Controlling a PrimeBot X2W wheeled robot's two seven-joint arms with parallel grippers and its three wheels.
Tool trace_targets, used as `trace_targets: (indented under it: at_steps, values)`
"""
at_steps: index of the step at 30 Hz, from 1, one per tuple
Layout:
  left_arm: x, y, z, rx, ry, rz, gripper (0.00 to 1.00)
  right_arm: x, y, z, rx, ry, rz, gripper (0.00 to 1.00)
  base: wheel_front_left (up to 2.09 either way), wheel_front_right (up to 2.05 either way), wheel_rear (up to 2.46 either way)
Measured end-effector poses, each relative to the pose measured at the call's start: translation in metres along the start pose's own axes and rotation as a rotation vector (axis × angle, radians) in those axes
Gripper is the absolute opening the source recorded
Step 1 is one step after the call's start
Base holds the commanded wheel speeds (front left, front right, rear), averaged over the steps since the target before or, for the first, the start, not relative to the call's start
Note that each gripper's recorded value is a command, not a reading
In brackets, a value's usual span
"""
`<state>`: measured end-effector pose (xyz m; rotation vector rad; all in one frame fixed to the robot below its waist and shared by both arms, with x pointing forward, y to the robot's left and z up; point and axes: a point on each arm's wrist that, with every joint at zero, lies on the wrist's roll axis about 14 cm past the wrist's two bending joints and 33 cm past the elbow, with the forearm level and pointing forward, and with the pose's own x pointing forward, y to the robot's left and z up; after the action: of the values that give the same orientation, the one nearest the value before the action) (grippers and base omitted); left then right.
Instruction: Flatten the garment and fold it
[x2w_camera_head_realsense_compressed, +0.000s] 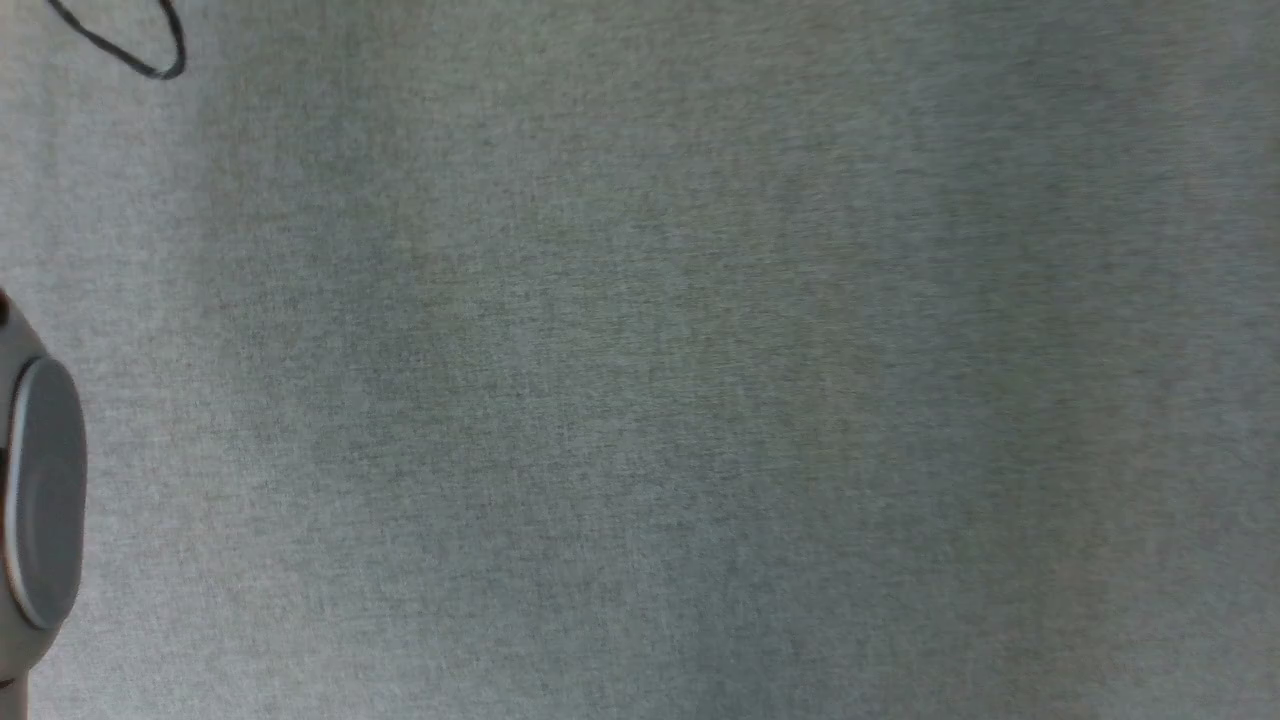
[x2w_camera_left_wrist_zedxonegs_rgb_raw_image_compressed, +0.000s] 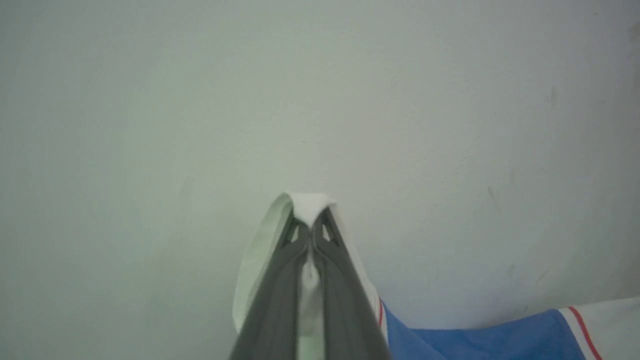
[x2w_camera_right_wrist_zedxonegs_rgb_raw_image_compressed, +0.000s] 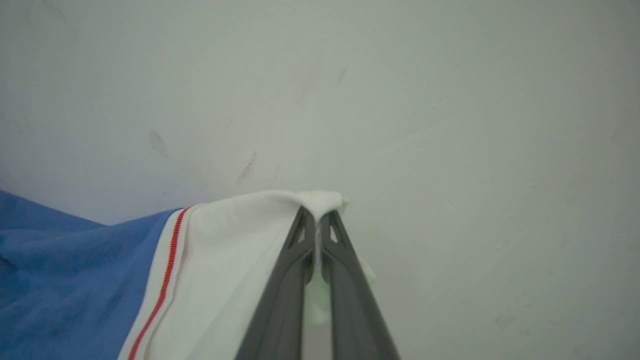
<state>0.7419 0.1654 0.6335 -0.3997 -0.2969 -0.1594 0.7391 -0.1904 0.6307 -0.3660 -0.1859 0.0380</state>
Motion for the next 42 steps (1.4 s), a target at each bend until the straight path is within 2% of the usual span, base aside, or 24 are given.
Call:
trace_targets:
  at_steps: [7, 15, 22, 27, 35, 42]
  values:
    - [-0.023, 0.05, -0.059, -0.005, 0.108, 0.076, 0.0, 0.006, 0.044, -0.058, 0.007, 0.051, 0.09, 0.0, 0.0, 0.0, 0.0]
    - [-0.061, 0.067, -0.071, -0.117, 0.182, 0.144, 0.0, -0.023, 0.074, -0.078, 0.132, 0.071, 0.162, 0.0, 0.0, 0.0, 0.0]
    - [-0.112, 0.072, -0.066, -0.159, 0.263, 0.196, 0.0, -0.067, 0.065, -0.069, 0.25, 0.083, 0.164, 0.0, 0.0, 0.0, 0.0]
    - [-0.159, 0.06, -0.06, -0.188, 0.308, 0.209, 0.0, -0.116, 0.053, -0.071, 0.325, 0.133, 0.149, 0.0, 0.0, 0.0, 0.0]
    - [-0.243, 0.038, -0.05, -0.214, 0.387, 0.242, 0.0, -0.202, 0.022, -0.07, 0.419, 0.206, 0.062, 0.0, 0.0, 0.0, 0.0]
    - [-0.309, 0.023, -0.041, -0.238, 0.454, 0.28, 0.0, -0.265, 0.016, -0.056, 0.501, 0.228, -0.002, 0.0, 0.0, 0.0, 0.0]
